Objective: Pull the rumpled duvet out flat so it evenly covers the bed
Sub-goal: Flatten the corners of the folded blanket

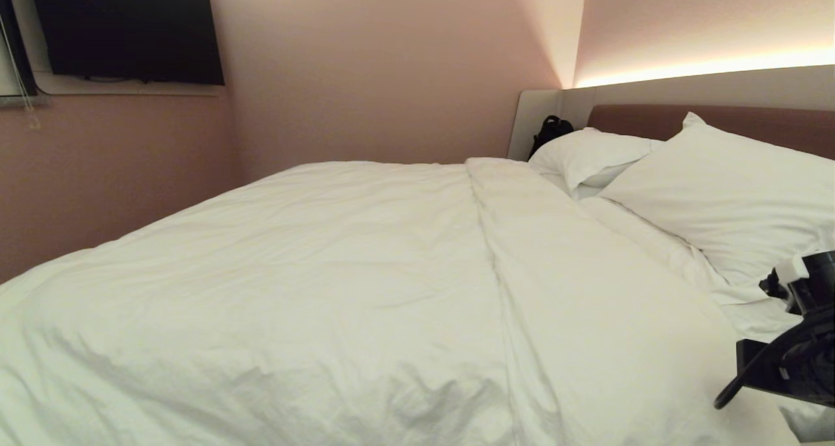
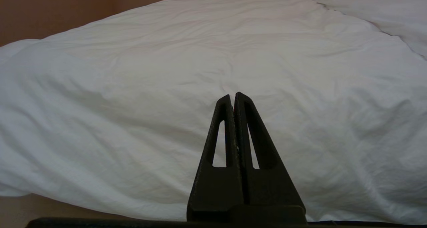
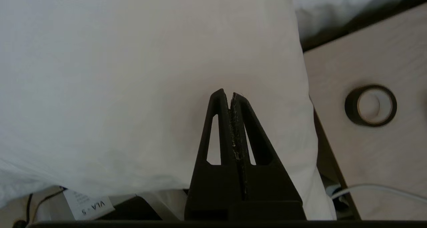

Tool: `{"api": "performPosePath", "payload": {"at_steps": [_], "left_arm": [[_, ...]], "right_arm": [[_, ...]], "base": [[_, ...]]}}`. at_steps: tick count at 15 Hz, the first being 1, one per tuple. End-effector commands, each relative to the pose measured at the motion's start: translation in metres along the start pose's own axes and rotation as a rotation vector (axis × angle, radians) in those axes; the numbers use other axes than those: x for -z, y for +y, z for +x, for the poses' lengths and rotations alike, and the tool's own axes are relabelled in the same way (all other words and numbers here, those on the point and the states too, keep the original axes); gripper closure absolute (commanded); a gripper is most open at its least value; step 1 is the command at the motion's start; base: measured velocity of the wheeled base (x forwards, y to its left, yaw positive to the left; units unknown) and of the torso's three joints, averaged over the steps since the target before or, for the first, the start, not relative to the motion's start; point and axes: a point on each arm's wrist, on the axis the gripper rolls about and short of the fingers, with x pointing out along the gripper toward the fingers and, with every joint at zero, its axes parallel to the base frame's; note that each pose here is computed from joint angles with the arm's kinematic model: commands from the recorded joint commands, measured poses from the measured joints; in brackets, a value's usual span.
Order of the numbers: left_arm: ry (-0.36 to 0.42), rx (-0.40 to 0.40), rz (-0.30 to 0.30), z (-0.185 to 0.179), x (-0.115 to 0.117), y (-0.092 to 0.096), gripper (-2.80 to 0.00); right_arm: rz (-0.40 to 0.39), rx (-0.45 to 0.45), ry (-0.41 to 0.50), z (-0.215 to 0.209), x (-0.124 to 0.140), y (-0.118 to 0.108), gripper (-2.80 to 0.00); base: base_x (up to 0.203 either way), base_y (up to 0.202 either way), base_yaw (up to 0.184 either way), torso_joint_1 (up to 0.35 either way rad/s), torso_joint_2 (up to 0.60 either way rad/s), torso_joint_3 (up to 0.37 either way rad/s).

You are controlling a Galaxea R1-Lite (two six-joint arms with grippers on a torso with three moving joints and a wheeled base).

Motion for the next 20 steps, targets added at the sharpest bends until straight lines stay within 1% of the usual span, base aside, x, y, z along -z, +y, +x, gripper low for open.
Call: {"api": "performPosePath", "payload": {"at_steps": [1, 5, 8, 10, 12, 14, 20], "left_arm": [[0.0, 0.0, 0.0, 0.0, 0.0, 0.0, 0.0], [0.0, 0.0, 0.0, 0.0, 0.0, 0.0, 0.0], [0.0, 0.0, 0.0, 0.0, 0.0, 0.0, 0.0], [0.0, 0.0, 0.0, 0.0, 0.0, 0.0, 0.0], [0.0, 0.0, 0.0, 0.0, 0.0, 0.0, 0.0], [0.0, 0.0, 0.0, 0.0, 0.0, 0.0, 0.0], [0.0, 0.0, 0.0, 0.0, 0.0, 0.0, 0.0]], "right_arm": [[-0.008, 0.003, 0.015, -0.001, 0.009, -0.003, 0.0], [-0.018, 0.008, 0.055, 0.013, 0.012, -0.002, 0.0], [-0.051, 0.008, 0.038, 0.029, 0.021, -0.002, 0.0], [-0.078, 0.006, 0.001, 0.039, 0.024, -0.004, 0.0], [-0.105, -0.034, -0.04, 0.045, 0.025, -0.006, 0.0], [-0.134, -0.059, -0.041, 0.048, 0.025, -0.012, 0.0], [-0.164, -0.084, -0.029, 0.05, 0.024, -0.029, 0.0]], "base": [[0.0, 0.0, 0.0, 0.0, 0.0, 0.0], [0.0, 0.0, 0.0, 0.0, 0.0, 0.0], [0.0, 0.0, 0.0, 0.0, 0.0, 0.0], [0.0, 0.0, 0.0, 0.0, 0.0, 0.0], [0.0, 0.0, 0.0, 0.0, 0.0, 0.0], [0.0, 0.0, 0.0, 0.0, 0.0, 0.0], [0.0, 0.0, 0.0, 0.0, 0.0, 0.0]]}}
